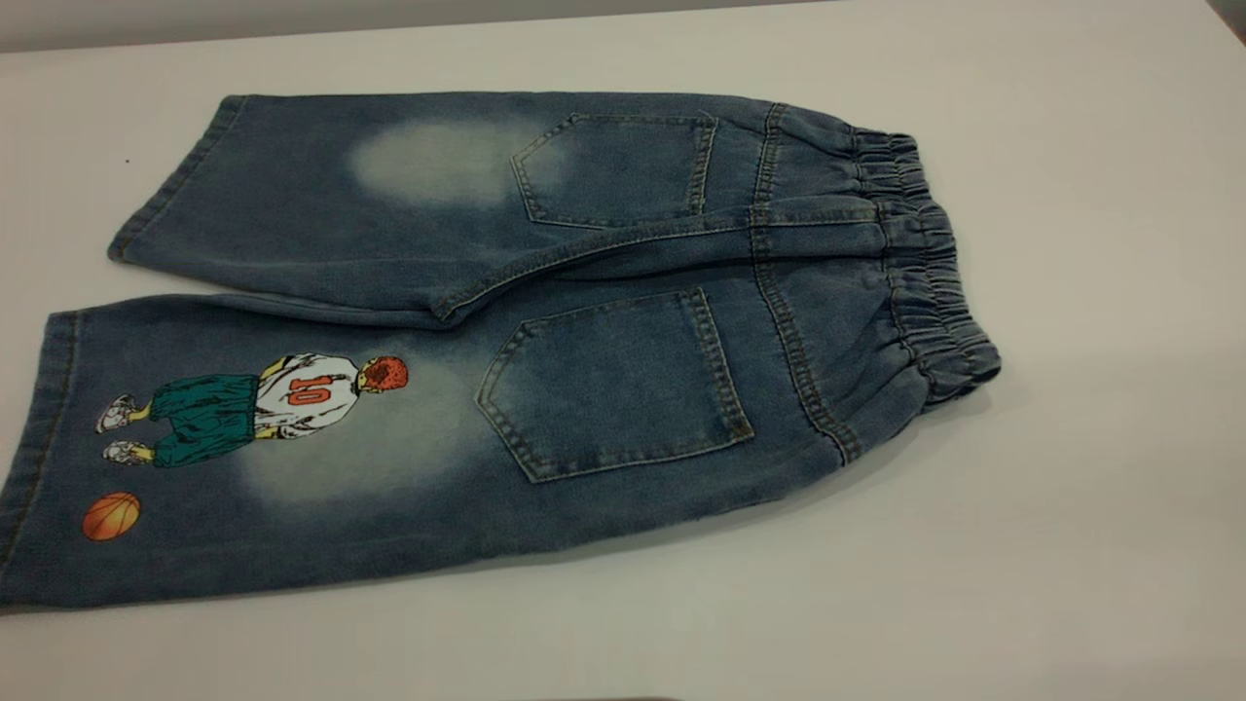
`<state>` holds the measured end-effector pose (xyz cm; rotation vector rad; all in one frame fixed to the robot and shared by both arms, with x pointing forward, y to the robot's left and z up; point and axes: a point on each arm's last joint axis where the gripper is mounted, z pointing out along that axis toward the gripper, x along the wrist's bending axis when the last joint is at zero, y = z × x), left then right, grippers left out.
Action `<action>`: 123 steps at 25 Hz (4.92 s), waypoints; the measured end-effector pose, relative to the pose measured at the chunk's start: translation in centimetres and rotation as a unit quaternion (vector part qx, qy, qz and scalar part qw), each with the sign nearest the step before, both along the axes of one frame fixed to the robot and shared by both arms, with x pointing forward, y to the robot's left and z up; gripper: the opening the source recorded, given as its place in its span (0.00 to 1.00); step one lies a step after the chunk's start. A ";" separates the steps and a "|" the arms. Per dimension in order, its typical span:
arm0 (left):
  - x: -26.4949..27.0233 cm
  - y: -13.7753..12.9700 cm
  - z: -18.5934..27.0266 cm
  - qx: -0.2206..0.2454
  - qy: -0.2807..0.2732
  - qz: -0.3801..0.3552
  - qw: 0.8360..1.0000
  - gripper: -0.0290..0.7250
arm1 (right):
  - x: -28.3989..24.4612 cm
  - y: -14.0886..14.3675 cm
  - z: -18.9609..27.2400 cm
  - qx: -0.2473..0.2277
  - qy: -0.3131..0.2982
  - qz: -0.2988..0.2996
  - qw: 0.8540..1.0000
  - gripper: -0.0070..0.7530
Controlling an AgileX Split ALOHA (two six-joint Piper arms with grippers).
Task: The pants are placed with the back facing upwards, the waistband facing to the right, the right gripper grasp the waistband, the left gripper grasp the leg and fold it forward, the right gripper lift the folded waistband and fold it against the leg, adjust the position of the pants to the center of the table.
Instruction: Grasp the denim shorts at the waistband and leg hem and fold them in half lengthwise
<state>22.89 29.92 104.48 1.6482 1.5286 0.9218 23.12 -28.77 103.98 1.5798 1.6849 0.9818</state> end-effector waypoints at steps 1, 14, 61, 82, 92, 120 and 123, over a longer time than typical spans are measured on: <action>0.0 0.0 0.0 0.000 0.000 0.000 1.000 0.64 | 0.0 0.0 0.0 0.000 0.000 0.000 1.000 0.77; 0.0 0.0 0.0 0.000 0.000 0.000 1.000 0.64 | 0.0 0.0 0.0 0.000 0.000 0.000 1.000 0.77; 10.3 0.1 1.0 -0.094 0.077 0.069 0.990 0.64 | 8.2 1.0 2.3 0.151 0.078 -0.032 0.985 0.77; 20.4 -0.2 -4.5 -0.122 0.156 0.084 0.977 0.64 | 24.1 3.3 -12.6 0.288 0.342 0.005 0.895 0.77; 20.6 -0.2 -4.3 -0.123 0.143 0.084 0.978 0.64 | 25.8 3.6 -18.4 0.343 0.356 -0.021 0.869 0.77; 20.5 -0.2 -4.4 -0.122 0.153 0.085 0.977 0.64 | 29.3 4.3 -23.4 0.386 0.367 0.007 0.847 0.09; 20.5 -0.2 -5.2 -0.115 0.186 0.084 0.972 0.64 | 29.3 4.3 -23.4 0.383 0.367 0.013 0.848 0.06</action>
